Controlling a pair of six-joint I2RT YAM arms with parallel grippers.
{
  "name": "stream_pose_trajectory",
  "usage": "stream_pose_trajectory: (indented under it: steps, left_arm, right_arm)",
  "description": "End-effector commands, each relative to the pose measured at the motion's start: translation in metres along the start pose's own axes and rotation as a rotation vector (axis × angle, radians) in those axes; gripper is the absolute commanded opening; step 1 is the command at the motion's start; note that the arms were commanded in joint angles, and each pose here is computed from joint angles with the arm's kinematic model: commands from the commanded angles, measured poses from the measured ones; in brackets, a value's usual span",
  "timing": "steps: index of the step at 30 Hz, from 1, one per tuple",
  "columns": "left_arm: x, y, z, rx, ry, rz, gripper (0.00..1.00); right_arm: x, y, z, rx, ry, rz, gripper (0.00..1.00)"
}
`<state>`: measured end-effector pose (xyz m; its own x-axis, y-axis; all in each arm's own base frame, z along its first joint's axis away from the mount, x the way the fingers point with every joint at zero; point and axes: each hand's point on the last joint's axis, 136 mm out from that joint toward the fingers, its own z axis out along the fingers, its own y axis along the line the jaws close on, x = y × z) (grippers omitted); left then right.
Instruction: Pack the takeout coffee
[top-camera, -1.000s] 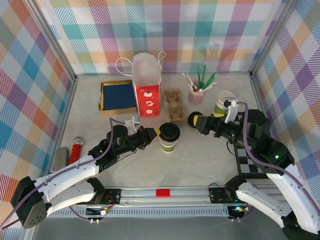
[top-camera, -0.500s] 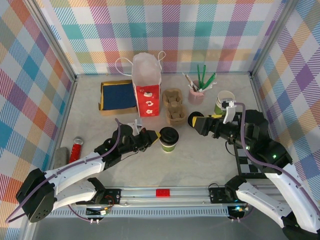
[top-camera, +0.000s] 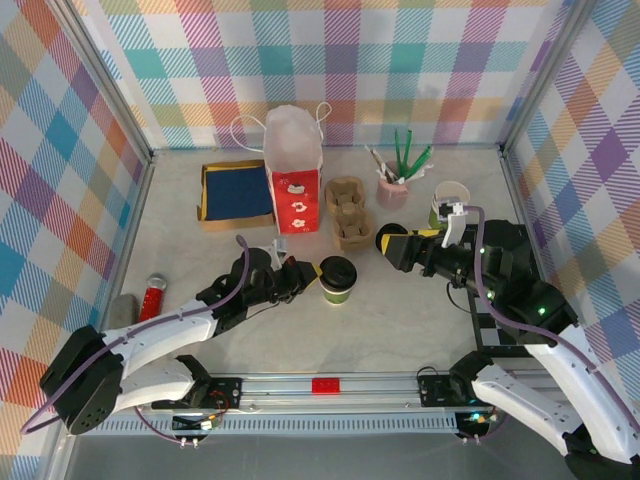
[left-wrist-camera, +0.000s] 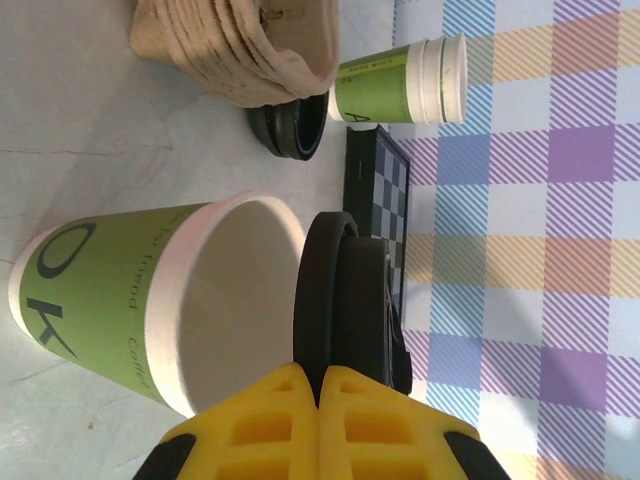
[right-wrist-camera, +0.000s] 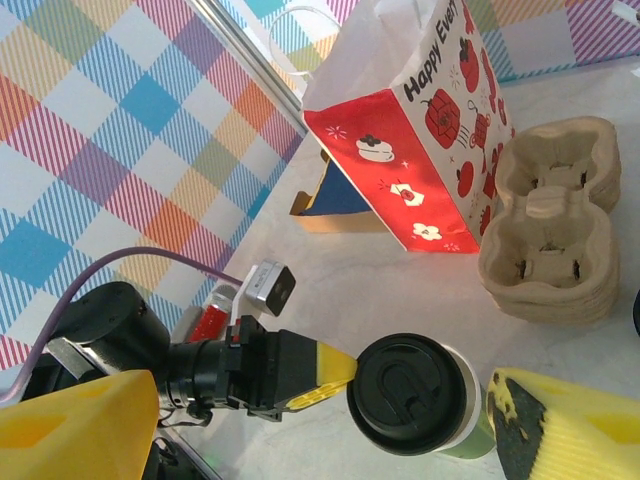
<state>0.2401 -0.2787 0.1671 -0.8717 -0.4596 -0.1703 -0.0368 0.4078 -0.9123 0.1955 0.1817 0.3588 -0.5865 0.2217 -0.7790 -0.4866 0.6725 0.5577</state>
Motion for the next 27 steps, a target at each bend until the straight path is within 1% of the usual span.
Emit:
stream_pose_trajectory:
  steps: [1, 27]
  left_arm:
    - [-0.001, -0.002, 0.003, 0.029, 0.007, 0.021, 0.03]
    - [-0.007, 0.016, 0.008, -0.007, -0.001, 0.022, 0.03]
  right_arm:
    - [-0.007, 0.009, -0.004, -0.044, -0.035, -0.037, 0.85]
    - [-0.010, 0.016, -0.003, -0.092, -0.065, -0.048, 0.83]
